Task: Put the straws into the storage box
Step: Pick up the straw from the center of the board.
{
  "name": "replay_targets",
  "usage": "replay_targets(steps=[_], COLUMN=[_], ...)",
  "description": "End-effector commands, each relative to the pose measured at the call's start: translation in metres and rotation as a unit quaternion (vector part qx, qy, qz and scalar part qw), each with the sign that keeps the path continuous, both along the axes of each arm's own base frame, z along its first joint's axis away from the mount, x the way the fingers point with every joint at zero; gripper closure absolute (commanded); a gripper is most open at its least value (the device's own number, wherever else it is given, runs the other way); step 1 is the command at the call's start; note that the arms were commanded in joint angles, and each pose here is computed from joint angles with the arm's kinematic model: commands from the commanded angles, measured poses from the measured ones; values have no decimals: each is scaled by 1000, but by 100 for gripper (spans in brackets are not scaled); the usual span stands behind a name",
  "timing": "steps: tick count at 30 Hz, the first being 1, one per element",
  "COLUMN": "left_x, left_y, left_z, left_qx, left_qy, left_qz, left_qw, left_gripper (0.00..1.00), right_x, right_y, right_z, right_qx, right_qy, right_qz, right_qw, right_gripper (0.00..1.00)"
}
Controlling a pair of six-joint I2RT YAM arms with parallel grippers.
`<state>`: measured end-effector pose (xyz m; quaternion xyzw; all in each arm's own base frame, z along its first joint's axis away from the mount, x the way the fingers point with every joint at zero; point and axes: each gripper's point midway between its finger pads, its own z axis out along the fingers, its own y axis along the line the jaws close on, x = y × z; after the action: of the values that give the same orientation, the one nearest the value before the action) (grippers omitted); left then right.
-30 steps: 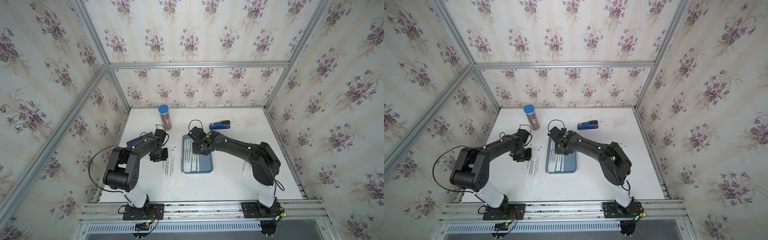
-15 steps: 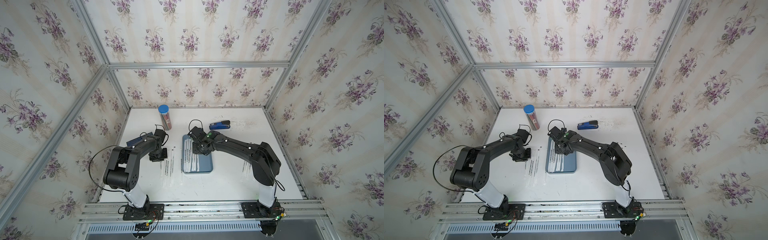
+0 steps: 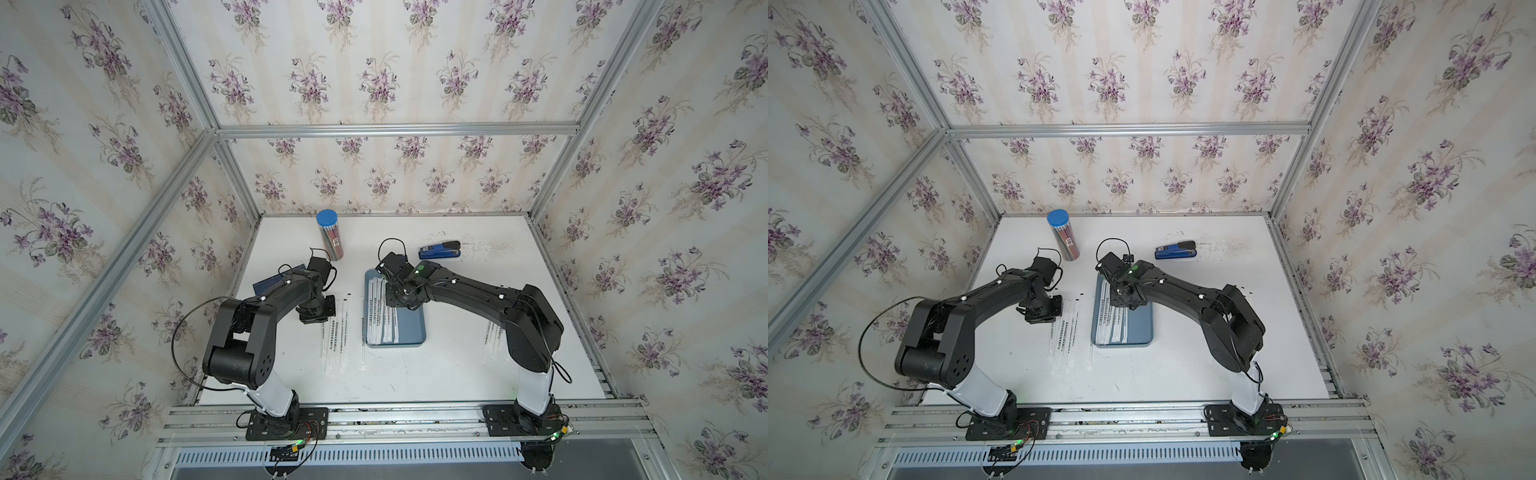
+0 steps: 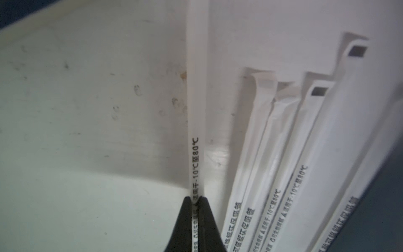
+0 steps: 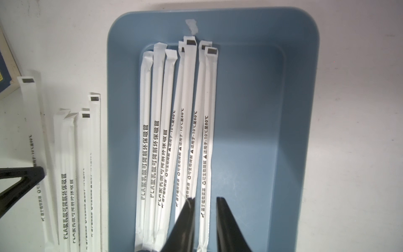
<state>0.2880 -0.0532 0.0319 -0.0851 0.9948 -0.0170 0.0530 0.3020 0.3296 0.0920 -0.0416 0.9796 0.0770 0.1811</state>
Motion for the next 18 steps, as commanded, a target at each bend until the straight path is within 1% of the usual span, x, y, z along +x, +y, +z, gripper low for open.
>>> replay_targets(steps=[1,7,9,11,13,18], left_x=[-6,-1,2,8,12,17], left_y=[4,8,1,-21,-53,-141], left_z=[15,50,65,81,91,100], left_qx=[9,20,3,-40,-77,-125], left_qy=[2,-23,-35,-50,-59,-70], left_qz=[-5,-13,-13,-17,-31,-67], left_qw=[1000,999,999,998,995,987], left_gripper=[92,92,92,92,92,92], right_x=[1,4,9,16,24,41], right_y=[-2,-4,-11,-23,-38,-81], right_z=[4,10,15,23,30,37], right_qx=[-3,4,7,13,16,21], right_qy=[-7,-8,-13,-20,-29,-37], right_qz=[-2,-7,-16,-31,-47,-89], right_qw=[1000,1000,1000,999,998,995], right_gripper=[77,77,77,77,77,77])
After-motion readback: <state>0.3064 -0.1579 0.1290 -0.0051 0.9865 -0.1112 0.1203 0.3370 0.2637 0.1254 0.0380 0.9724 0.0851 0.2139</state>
